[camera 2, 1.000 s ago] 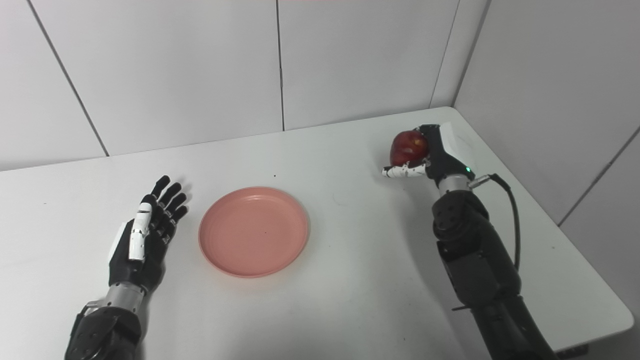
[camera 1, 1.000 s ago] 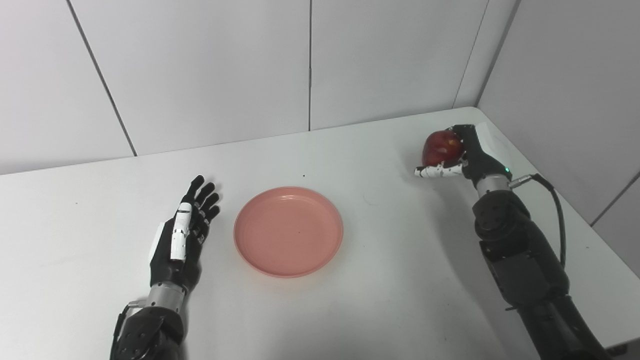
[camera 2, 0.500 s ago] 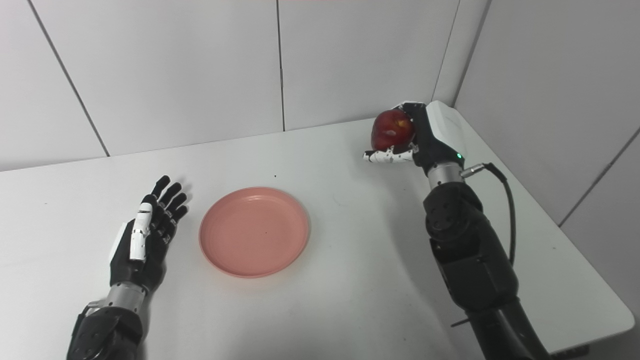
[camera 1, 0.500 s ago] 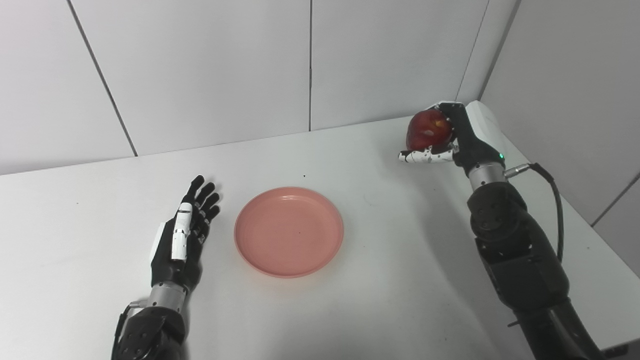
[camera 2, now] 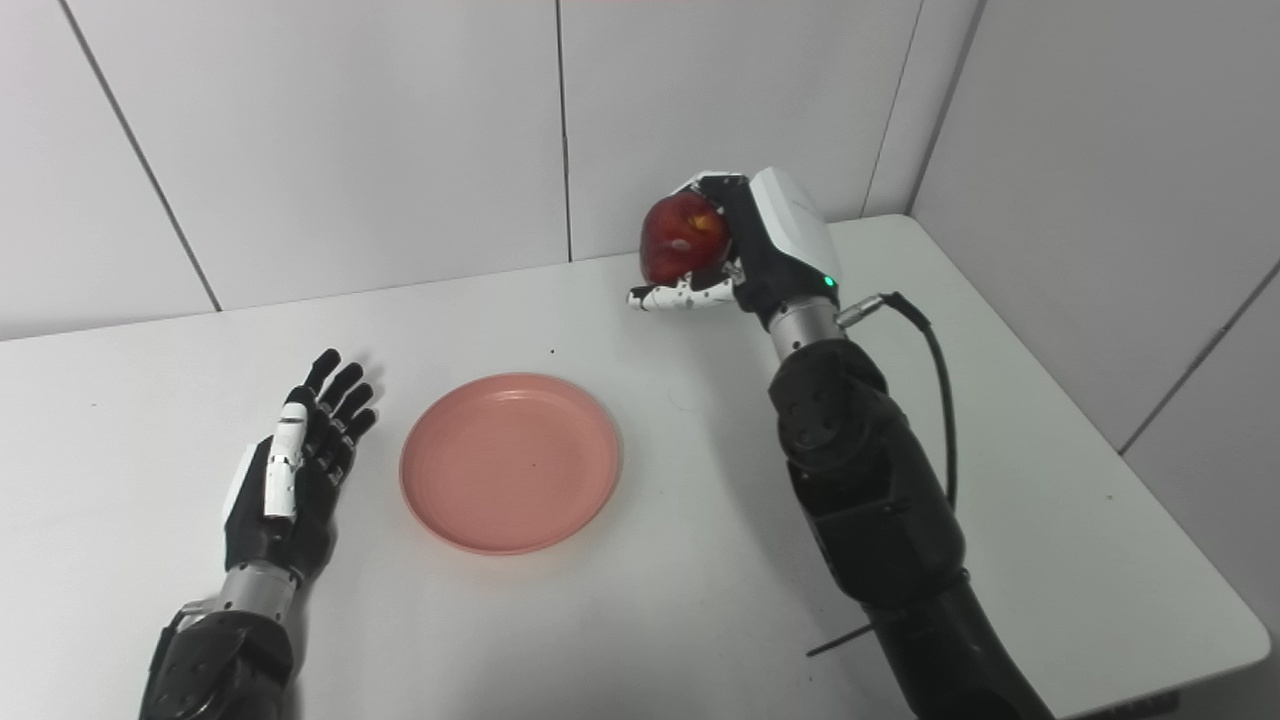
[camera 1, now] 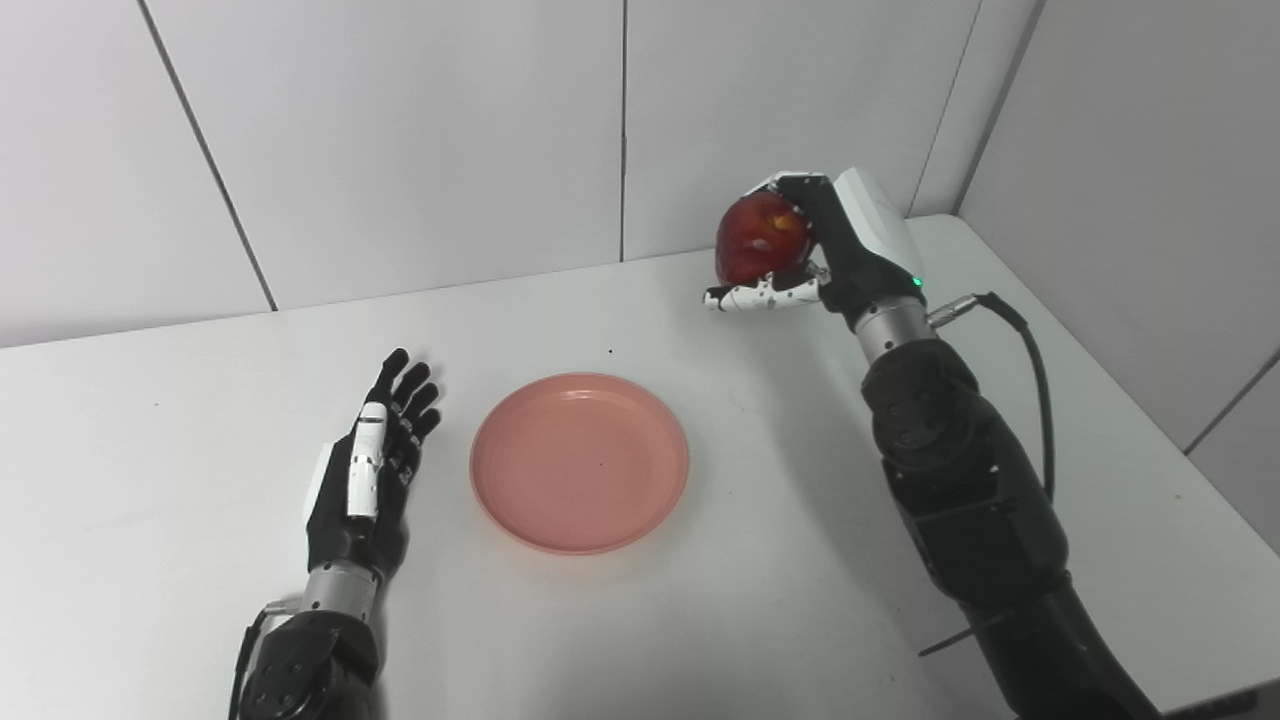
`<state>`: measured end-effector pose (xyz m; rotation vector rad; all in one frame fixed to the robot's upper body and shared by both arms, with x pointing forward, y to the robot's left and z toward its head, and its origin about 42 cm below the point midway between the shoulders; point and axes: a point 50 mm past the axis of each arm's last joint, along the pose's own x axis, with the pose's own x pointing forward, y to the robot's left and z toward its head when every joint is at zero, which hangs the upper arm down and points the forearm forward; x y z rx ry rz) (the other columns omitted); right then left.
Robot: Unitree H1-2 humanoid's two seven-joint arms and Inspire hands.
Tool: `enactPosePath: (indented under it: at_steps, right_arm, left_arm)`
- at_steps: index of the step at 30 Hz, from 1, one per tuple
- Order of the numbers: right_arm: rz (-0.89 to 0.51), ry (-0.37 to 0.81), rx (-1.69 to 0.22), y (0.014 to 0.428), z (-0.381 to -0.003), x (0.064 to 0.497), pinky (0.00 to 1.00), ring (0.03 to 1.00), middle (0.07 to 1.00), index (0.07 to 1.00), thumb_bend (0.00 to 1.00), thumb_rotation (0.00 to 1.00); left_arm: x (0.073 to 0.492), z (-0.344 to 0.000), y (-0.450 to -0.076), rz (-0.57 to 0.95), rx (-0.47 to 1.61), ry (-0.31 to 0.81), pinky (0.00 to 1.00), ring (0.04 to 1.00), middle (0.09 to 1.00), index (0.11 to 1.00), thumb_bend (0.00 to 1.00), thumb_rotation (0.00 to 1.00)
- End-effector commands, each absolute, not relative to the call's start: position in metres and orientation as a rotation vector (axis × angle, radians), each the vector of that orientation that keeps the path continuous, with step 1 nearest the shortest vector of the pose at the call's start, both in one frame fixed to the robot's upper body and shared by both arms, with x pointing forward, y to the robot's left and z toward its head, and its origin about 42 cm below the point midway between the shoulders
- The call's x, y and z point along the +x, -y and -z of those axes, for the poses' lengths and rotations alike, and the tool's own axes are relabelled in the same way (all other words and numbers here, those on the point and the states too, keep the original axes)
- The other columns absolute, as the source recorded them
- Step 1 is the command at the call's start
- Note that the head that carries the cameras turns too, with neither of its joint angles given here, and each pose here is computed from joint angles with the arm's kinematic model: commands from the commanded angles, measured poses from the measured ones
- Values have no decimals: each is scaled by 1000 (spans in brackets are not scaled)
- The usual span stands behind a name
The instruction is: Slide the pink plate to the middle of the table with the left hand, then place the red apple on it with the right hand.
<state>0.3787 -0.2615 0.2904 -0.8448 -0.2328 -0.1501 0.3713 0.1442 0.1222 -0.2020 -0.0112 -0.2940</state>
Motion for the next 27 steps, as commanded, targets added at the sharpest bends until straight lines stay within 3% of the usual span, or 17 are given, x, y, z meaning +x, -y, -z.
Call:
enactPosePath:
  at_steps: [1, 4, 10, 18, 27]
  right_arm:
    - [163, 345, -861, 250, -318, 385, 341, 408, 465, 484, 519, 138]
    - [120, 367, -849, 233, -318, 389, 294, 377, 456, 483, 519, 137]
    - [48, 392, -822, 204, -311, 397, 338, 402, 448, 482, 519, 136]
    - [-44, 402, -803, 167, -299, 401, 320, 389, 444, 483, 519, 138]
    - [-126, 360, -805, 131, -264, 399, 287, 365, 446, 483, 520, 137]
  left_arm:
    - [362, -100, -138, 282, -208, -83, 946, 938, 939, 926, 359, 1000]
    - [362, -98, -136, 281, -207, -74, 943, 936, 939, 925, 367, 1000]
    - [361, -98, -132, 274, -216, -68, 940, 932, 936, 925, 366, 1000]
    - [359, -99, -123, 271, -222, -62, 939, 940, 945, 931, 376, 1000]
    - [355, -102, -112, 242, -238, -56, 922, 933, 939, 932, 374, 1000]
